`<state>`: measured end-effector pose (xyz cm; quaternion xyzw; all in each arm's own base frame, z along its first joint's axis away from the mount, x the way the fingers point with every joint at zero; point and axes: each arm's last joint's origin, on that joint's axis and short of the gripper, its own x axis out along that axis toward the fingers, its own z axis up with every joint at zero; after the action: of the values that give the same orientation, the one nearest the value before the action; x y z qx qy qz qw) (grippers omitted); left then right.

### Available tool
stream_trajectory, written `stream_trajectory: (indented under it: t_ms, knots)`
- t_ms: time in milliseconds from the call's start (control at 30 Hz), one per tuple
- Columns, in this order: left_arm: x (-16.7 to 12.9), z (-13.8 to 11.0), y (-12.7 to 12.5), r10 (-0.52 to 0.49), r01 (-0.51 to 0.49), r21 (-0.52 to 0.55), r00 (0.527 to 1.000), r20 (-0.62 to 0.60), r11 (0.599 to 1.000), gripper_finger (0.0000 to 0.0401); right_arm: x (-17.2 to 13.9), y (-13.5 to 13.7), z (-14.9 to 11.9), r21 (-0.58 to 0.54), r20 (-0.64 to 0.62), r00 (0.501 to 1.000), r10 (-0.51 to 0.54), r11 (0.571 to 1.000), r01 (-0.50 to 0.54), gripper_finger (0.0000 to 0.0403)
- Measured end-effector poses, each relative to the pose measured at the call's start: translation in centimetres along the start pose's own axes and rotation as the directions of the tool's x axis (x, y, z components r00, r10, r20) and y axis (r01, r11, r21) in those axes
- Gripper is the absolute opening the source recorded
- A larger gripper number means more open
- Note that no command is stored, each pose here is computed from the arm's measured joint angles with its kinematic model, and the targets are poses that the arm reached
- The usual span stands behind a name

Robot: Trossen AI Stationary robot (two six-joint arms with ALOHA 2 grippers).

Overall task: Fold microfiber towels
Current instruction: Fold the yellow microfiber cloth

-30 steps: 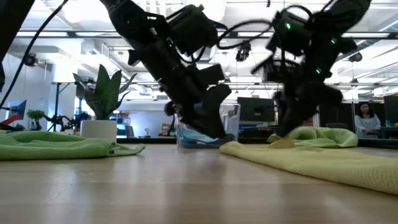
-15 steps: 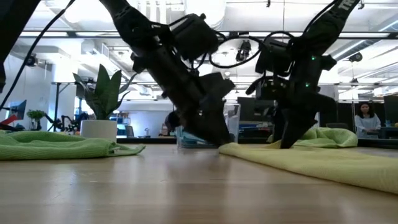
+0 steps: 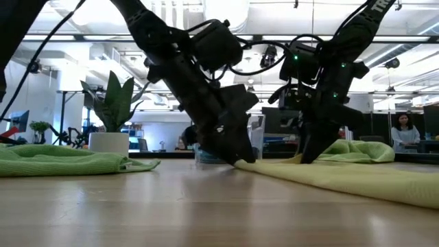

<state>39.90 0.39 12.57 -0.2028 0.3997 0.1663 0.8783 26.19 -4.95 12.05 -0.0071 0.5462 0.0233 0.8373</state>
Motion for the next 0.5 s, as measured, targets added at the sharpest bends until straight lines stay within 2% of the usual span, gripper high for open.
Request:
stream_trajectory:
  t_ms: [100,167,267,400,500]
  knots:
    - [0.01,-0.14,0.13,-0.005,0.006,0.023,1.0,-0.027,1.0,0.0209,-0.1,0.0,0.02,0.004,0.003,1.0,-0.004,1.0,0.004,0.0058]
    - [0.02,-0.26,0.22,0.011,-0.009,0.082,0.999,-0.034,0.997,0.0195,-0.13,-0.01,0.02,0.025,0.003,1.0,-0.008,1.0,0.007,0.0027]
    - [0.09,-0.35,0.39,0.067,-0.064,0.148,0.998,-0.012,0.987,0.0139,-0.14,0.0,0.01,0.038,0.003,1.0,-0.008,0.999,0.008,0.0015]
    - [0.17,-0.13,0.66,0.087,-0.089,0.202,0.996,0.019,0.975,0.0024,-0.42,0.01,0.07,0.044,0.013,1.0,-0.012,0.999,0.012,0.0012]
    - [0.18,0.11,0.55,0.079,-0.088,0.231,0.996,0.047,0.969,0.001,-1.0,0.07,0.0,0.043,0.016,1.0,-0.023,0.999,0.022,0.0012]
